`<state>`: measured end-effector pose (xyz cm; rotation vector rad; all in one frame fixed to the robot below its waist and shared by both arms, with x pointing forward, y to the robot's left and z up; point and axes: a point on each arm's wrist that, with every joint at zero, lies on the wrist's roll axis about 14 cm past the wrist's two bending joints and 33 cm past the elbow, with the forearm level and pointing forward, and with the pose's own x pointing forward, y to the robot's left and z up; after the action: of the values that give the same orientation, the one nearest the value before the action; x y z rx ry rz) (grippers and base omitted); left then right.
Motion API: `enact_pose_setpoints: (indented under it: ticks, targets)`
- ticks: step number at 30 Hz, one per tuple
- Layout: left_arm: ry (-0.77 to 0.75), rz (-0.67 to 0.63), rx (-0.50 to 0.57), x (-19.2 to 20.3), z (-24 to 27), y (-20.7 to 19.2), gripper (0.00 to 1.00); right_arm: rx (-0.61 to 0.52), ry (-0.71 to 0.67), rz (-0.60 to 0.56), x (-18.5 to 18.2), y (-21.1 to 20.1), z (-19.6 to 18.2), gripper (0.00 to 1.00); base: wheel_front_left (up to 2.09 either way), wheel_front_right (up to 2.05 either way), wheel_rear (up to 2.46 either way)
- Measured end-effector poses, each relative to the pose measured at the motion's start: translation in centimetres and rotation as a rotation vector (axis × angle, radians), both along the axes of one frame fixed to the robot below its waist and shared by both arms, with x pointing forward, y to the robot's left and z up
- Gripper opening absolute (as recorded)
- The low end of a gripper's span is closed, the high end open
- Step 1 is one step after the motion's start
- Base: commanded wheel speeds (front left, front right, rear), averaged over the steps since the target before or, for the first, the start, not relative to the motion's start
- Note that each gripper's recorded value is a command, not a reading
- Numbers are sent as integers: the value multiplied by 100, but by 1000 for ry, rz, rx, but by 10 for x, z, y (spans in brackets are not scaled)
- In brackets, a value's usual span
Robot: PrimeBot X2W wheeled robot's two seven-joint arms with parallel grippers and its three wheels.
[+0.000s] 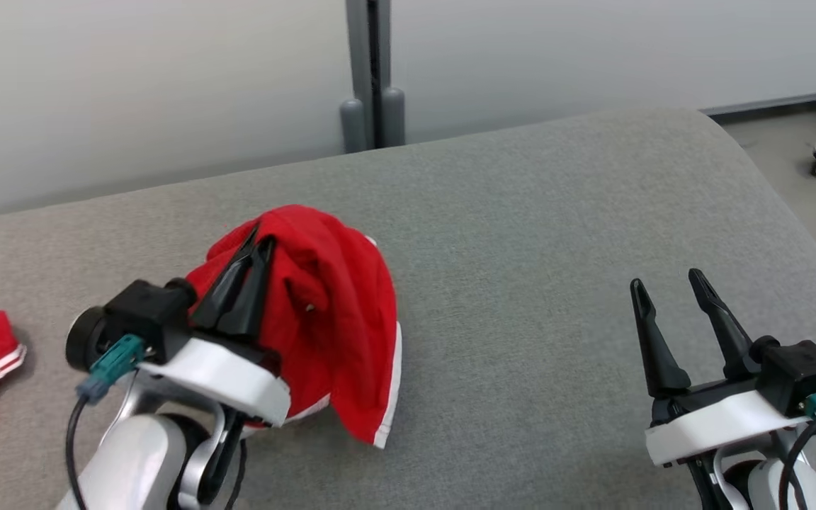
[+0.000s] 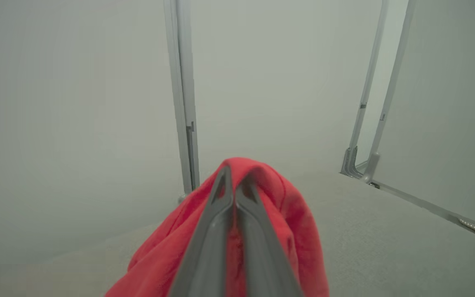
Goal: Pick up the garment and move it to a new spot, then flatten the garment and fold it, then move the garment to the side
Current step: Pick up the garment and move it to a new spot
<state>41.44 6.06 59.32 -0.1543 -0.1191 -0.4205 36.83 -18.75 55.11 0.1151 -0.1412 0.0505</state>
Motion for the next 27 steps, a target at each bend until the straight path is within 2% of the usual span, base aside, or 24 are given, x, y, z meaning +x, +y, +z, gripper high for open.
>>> enact_pose_setpoints:
  ticks: [5, 10, 14, 15, 16, 17, 18, 19, 27]
  targets:
    - [64, -178, 30, 21, -25, -62, 0, -2, 18, -61, 1, -20, -8, 100, 0, 0, 0]
    - [233, -313, 47, 26, -86, -112, 0, -2, 50, -123, 3, -39, -23, 100, 0, 0, 0]
    - [391, -406, 109, 17, -150, -137, 0, 6, 84, -171, 3, -54, -37, 100, 0, 0, 0]
    - [409, -420, 113, 16, -158, -140, 14, 12, 87, -176, 4, -56, -40, 100, 0, 0, 0]
    - [426, -432, 122, 14, -166, -142, 14, 14, 93, -180, 4, -57, -42, 100, 0, 0, 0]
    - [436, -438, 125, 13, -171, -144, 42, 18, 98, -183, 4, -58, -44, 100, 0, 0, 0]
    - [442, -442, 134, 13, -174, -144, 94, 19, 103, -184, 4, -58, -47, 100, 0, 0, 0]
    - [441, -443, 135, 13, -176, -144, 100, 20, 106, -185, 5, -58, -48, 100, 0, 0, 0]
    - [359, -371, 62, 16, -152, -123, 100, 27, 88, -131, 13, -41, -45, 100, 0, 0, 0]
